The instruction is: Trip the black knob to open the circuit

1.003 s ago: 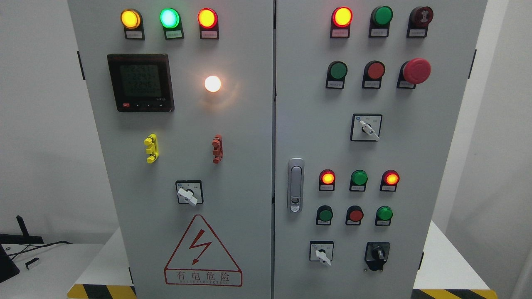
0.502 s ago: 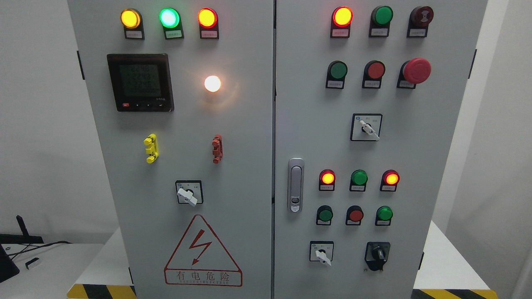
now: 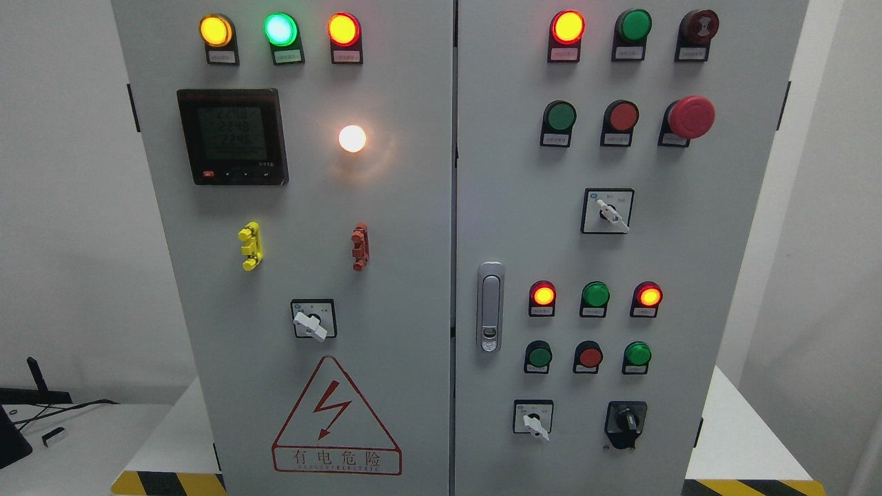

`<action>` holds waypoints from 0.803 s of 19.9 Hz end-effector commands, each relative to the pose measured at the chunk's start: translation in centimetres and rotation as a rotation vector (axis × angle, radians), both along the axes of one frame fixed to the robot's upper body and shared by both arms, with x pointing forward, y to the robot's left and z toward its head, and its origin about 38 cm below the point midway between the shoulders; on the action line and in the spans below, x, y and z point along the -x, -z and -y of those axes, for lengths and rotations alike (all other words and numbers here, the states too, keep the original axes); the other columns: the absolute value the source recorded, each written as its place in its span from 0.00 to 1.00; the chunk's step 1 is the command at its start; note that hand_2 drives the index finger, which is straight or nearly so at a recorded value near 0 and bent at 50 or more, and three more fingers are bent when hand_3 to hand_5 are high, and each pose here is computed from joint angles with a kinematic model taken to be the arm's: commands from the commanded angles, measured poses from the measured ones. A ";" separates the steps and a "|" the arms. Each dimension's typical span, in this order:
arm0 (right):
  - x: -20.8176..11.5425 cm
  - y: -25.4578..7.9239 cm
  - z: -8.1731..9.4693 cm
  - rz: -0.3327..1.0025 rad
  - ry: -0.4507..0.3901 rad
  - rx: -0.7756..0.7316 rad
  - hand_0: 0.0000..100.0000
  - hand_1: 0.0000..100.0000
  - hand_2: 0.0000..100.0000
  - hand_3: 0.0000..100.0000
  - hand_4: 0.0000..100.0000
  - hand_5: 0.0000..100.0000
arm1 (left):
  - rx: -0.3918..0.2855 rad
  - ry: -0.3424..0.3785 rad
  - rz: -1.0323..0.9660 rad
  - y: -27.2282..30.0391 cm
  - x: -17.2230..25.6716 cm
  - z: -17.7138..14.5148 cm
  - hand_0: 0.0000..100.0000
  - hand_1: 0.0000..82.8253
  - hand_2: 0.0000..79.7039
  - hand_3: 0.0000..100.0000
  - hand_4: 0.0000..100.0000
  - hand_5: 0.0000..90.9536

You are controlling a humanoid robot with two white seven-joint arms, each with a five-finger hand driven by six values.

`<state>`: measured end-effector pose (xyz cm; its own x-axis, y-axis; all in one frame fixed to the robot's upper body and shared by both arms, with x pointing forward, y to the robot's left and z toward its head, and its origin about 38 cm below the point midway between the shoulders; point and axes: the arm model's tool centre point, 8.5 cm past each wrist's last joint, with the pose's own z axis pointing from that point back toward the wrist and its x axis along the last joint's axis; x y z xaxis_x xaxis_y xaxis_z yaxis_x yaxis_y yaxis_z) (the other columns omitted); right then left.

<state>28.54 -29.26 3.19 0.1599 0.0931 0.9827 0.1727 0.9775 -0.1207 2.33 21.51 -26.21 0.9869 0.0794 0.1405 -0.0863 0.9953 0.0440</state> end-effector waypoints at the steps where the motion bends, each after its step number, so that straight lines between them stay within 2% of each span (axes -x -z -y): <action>1: -2.6 -3.6 1.5 0.097 0.028 0.046 0.42 0.68 0.55 0.87 0.78 0.76 | 0.001 0.031 0.001 0.0 0.0 0.1 0.12 0.47 0.00 0.00 0.00 0.00; 10: -5.8 -7.4 4.1 0.166 0.084 0.063 0.42 0.69 0.55 0.87 0.78 0.76 | 0.001 0.031 0.001 0.0 0.0 0.1 0.12 0.47 0.00 0.00 0.00 0.00; 16: -8.0 -10.3 4.6 0.214 0.084 0.079 0.42 0.70 0.55 0.87 0.78 0.77 | 0.001 0.031 0.001 0.0 0.0 0.1 0.12 0.47 0.00 0.00 0.00 0.00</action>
